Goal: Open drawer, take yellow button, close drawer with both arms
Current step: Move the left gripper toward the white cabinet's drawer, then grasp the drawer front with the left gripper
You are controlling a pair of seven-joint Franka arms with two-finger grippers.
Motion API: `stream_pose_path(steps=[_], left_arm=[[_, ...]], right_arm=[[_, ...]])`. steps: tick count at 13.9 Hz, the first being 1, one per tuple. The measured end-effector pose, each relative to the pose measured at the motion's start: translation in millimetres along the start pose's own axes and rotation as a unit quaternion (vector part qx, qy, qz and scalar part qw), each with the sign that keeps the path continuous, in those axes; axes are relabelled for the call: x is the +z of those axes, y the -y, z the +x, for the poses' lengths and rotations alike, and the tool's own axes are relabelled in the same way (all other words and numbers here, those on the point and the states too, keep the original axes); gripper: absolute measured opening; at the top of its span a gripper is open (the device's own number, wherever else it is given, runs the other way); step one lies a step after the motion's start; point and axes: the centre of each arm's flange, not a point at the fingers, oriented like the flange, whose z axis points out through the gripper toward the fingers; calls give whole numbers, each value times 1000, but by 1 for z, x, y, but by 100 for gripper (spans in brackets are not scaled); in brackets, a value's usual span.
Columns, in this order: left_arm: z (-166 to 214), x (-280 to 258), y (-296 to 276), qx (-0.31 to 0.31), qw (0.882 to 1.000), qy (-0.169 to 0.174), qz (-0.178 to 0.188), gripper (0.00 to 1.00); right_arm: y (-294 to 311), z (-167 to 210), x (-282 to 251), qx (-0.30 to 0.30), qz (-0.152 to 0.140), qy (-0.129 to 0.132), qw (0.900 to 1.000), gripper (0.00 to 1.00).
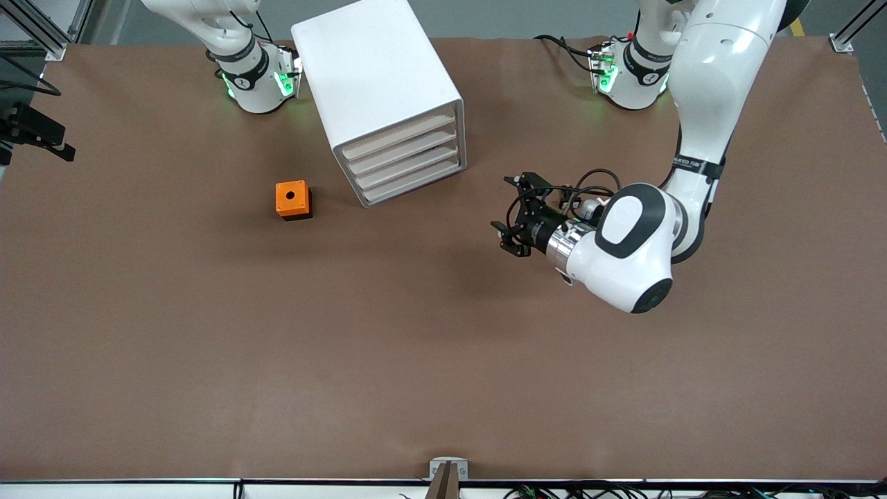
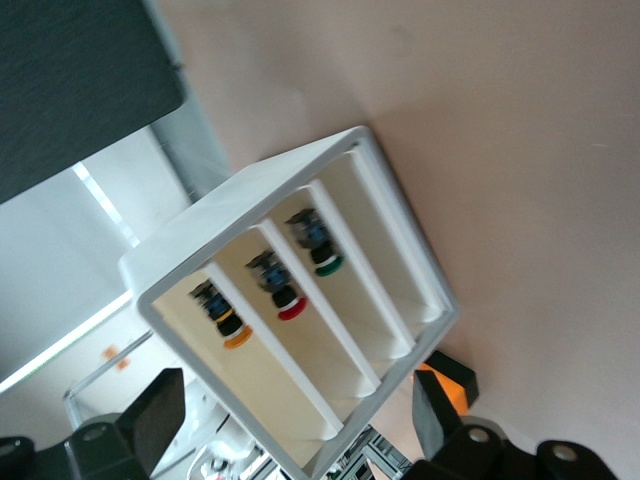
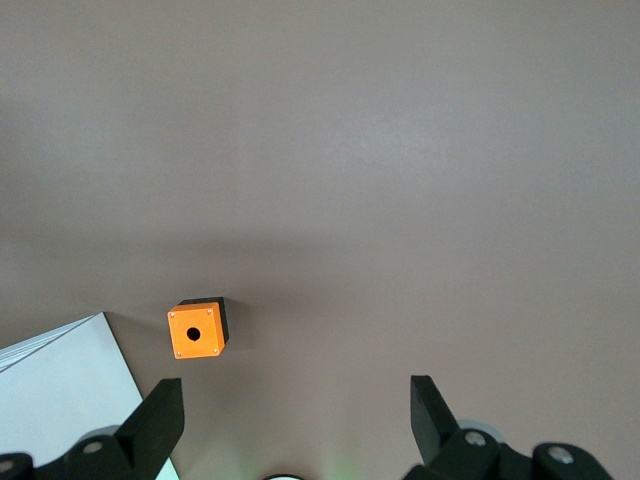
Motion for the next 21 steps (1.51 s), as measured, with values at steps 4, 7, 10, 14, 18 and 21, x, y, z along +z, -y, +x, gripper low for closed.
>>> stream_pose_path(steps=[4,7,10,14,18,21], left_arm=[[4,21,-13,-121,991,21,50,100],[4,36,-21,-185,979,25,79,100],[7,58,-30,-229,967,22,111,100],[-2,89,-32,-240,961,7,135,80],[-16,125,-23,-234,960,-25,154,58],[-24,160,-15,-231,957,-52,168,58]], right_arm=[[0,0,0,0,0,0,1000,100],[0,0,0,0,0,0,1000,100],[0,0,0,0,0,0,1000,100],[0,0,0,0,0,1,1000,100],[0,0,0,0,0,1,1000,100],[0,0,0,0,0,1,1000,100]])
